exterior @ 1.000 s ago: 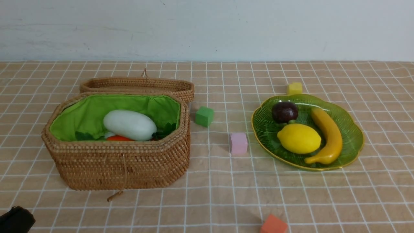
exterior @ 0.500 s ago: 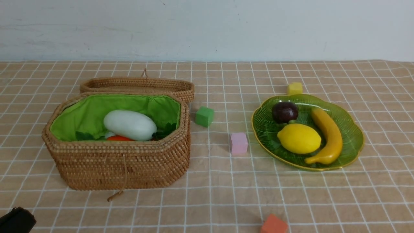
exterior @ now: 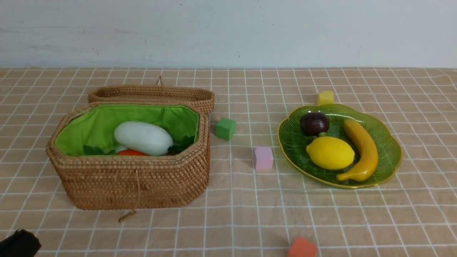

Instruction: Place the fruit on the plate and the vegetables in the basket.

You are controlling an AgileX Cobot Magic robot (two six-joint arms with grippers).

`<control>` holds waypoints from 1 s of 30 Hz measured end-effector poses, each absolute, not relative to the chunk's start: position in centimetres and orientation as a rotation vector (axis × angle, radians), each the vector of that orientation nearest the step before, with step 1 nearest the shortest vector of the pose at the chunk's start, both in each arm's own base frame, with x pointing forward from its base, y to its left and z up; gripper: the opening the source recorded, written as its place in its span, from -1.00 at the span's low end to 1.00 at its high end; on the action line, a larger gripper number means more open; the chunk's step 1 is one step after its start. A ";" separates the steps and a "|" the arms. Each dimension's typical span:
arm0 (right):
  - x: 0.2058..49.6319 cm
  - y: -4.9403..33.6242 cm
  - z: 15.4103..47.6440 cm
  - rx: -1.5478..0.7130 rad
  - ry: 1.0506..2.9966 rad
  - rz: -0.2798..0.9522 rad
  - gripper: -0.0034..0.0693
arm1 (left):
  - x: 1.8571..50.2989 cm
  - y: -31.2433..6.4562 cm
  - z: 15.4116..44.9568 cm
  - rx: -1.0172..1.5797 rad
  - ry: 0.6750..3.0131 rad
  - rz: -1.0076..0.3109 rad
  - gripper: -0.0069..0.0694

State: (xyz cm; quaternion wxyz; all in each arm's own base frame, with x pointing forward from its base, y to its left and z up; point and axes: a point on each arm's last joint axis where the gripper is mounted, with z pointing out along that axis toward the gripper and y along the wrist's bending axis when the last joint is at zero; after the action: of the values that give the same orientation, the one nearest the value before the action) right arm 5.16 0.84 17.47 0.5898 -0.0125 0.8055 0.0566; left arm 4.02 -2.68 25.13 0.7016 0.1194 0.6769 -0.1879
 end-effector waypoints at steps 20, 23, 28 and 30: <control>5.2 0.9 17.5 -0.027 1.876 0.136 -0.92 | 4.2 -2.6 24.6 0.293 1.515 -0.363 -0.83; 5.2 0.9 17.5 -0.024 1.875 0.140 -0.91 | 4.5 -2.1 24.4 0.219 1.535 -0.303 -0.85; 5.2 0.9 17.5 -0.023 1.875 0.140 -0.91 | 4.8 -0.8 23.4 -0.125 1.578 -0.322 -0.85; 5.2 0.9 17.5 -0.023 1.875 0.141 -0.90 | 5.3 -0.4 20.8 -0.247 1.650 -0.315 -0.85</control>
State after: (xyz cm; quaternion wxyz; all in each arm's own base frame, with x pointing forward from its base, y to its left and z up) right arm 5.16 0.87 17.46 0.5897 -0.0097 0.8053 0.0606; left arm 5.30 -0.39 20.78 0.6607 -0.1094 0.7295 -0.1391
